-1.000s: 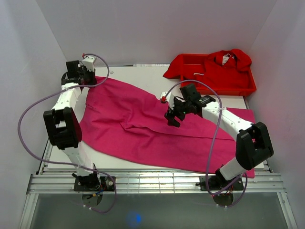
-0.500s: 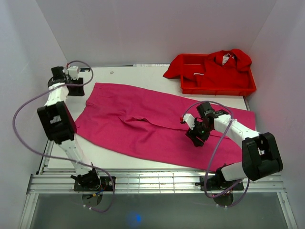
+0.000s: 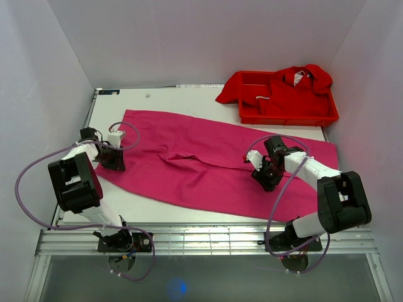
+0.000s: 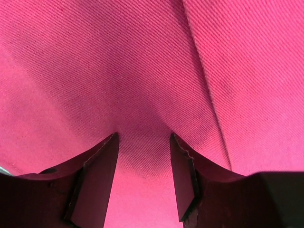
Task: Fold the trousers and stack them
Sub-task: Flatten the trousers out
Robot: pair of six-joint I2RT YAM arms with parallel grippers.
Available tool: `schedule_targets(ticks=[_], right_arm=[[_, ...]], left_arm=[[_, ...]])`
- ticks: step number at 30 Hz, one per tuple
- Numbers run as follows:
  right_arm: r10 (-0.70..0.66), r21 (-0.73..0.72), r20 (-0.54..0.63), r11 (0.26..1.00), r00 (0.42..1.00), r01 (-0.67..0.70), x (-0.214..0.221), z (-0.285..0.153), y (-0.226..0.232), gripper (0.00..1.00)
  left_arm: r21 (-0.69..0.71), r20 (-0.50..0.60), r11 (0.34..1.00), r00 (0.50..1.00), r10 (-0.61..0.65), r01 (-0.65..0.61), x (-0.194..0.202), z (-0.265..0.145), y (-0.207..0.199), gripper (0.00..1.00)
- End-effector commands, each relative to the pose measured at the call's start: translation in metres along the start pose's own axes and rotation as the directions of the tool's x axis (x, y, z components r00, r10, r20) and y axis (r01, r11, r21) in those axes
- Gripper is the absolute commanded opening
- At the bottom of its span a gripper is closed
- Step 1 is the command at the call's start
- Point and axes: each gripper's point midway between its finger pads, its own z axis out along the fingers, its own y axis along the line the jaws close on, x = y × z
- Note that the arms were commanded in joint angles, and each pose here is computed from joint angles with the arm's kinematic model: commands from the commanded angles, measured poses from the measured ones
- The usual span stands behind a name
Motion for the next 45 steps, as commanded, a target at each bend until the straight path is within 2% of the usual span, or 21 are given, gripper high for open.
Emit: schedule_targets(ticks=[1, 5, 10, 12, 15, 17, 18, 20, 21, 23, 25, 27, 28, 29, 30, 33, 35, 40, 44, 45], right_arm=[[-0.018, 0.044, -0.161, 0.999, 0.987, 0.026, 0.042, 0.022, -0.014, 0.54], [-0.051, 0.061, -0.177, 0.996, 0.983, 0.063, 0.036, 0.024, -0.029, 0.54], [-0.07, 0.028, -0.167, 0.997, 0.983, 0.076, 0.019, 0.029, -0.039, 0.53], [-0.068, 0.0, -0.129, 0.998, 0.989, 0.069, 0.005, 0.027, -0.04, 0.52], [-0.084, -0.084, -0.083, 0.994, 0.993, 0.077, -0.002, 0.02, -0.024, 0.52], [-0.106, -0.119, -0.048, 0.988, 0.993, 0.1, -0.003, 0.011, -0.012, 0.53], [-0.123, -0.133, -0.048, 0.984, 0.991, 0.116, 0.002, 0.01, -0.006, 0.53], [-0.141, -0.13, -0.015, 0.982, 0.99, 0.138, 0.001, 0.001, 0.0, 0.57], [-0.145, -0.138, -0.019, 0.98, 0.989, 0.141, 0.007, -0.002, 0.006, 0.58], [-0.156, -0.103, 0.013, 0.982, 0.988, 0.157, 0.005, -0.012, 0.006, 0.6], [-0.147, -0.071, 0.043, 0.986, 0.988, 0.15, -0.001, -0.022, 0.004, 0.61], [-0.126, -0.062, 0.057, 0.99, 0.99, 0.129, -0.004, -0.029, 0.002, 0.62], [-0.107, -0.053, 0.064, 0.992, 0.992, 0.111, -0.007, -0.033, -0.002, 0.62], [-0.084, -0.045, 0.056, 0.995, 0.995, 0.086, -0.005, -0.035, -0.005, 0.62], [-0.068, -0.038, 0.051, 0.997, 0.996, 0.07, -0.003, -0.036, -0.009, 0.62], [0.004, -0.016, 0.037, 1.0, 0.999, -0.003, 0.01, -0.038, -0.026, 0.62], [0.059, -0.005, 0.005, 0.998, 0.998, -0.059, 0.028, -0.037, -0.038, 0.61], [0.14, 0.012, -0.082, 0.99, 0.987, -0.139, 0.07, -0.026, -0.057, 0.59], [0.195, 0.017, -0.127, 0.981, 0.973, -0.195, 0.09, -0.017, -0.065, 0.57], [0.206, 0.017, -0.13, 0.978, 0.97, -0.206, 0.093, -0.015, -0.067, 0.56]], left_arm=[[-0.073, -0.067, 0.997, 0.997, 0.023, -0.028, 0.033, -0.004, 0.011, 0.3], [-0.137, -0.12, 0.99, 0.992, -0.045, 0.028, 0.08, -0.025, 0.021, 0.24], [-0.178, -0.163, 0.984, 0.985, -0.062, 0.033, 0.125, -0.054, 0.018, 0.2], [-0.187, -0.163, 0.981, 0.983, -0.082, 0.051, 0.134, -0.064, 0.018, 0.21], [-0.174, -0.14, 0.983, 0.986, -0.087, 0.062, 0.127, -0.074, 0.014, 0.33], [-0.147, -0.072, 0.988, 0.995, -0.068, 0.057, 0.102, -0.085, 0.013, 0.46], [-0.072, -0.006, 0.995, 0.998, -0.067, 0.067, 0.085, -0.088, 0.0, 0.5], [-0.028, 0.098, 0.998, 0.993, -0.059, 0.062, 0.055, -0.1, -0.006, 0.54], [-0.005, 0.2, 0.999, 0.979, -0.032, 0.034, 0.022, -0.114, -0.006, 0.56], [0.021, 0.275, 0.999, 0.961, -0.031, 0.026, -0.011, -0.123, -0.01, 0.57], [-0.018, 0.342, 1.0, 0.94, 0.017, -0.012, -0.049, -0.129, 0.0, 0.57], [-0.052, 0.376, 0.998, 0.925, 0.055, -0.038, -0.085, -0.119, 0.002, 0.58], [-0.079, 0.346, 0.996, 0.936, 0.059, -0.033, -0.093, -0.107, 0.01, 0.58], [-0.075, 0.34, 0.995, 0.936, 0.089, -0.068, -0.108, -0.095, 0.002, 0.58], [-0.091, 0.354, 0.994, 0.931, 0.085, -0.056, -0.121, -0.088, 0.007, 0.58], [-0.11, 0.308, 0.993, 0.949, 0.071, -0.038, -0.144, -0.049, 0.022, 0.57], [-0.102, 0.271, 0.995, 0.962, 0.009, 0.02, -0.152, -0.021, 0.036, 0.55], [-0.124, 0.189, 0.985, 0.977, -0.095, 0.12, -0.144, 0.018, 0.065, 0.5], [-0.226, 0.068, 0.966, 0.991, -0.116, 0.128, -0.102, 0.034, 0.087, 0.47], [-0.254, 0.017, 0.958, 0.991, -0.129, 0.129, -0.081, 0.036, 0.091, 0.45]])
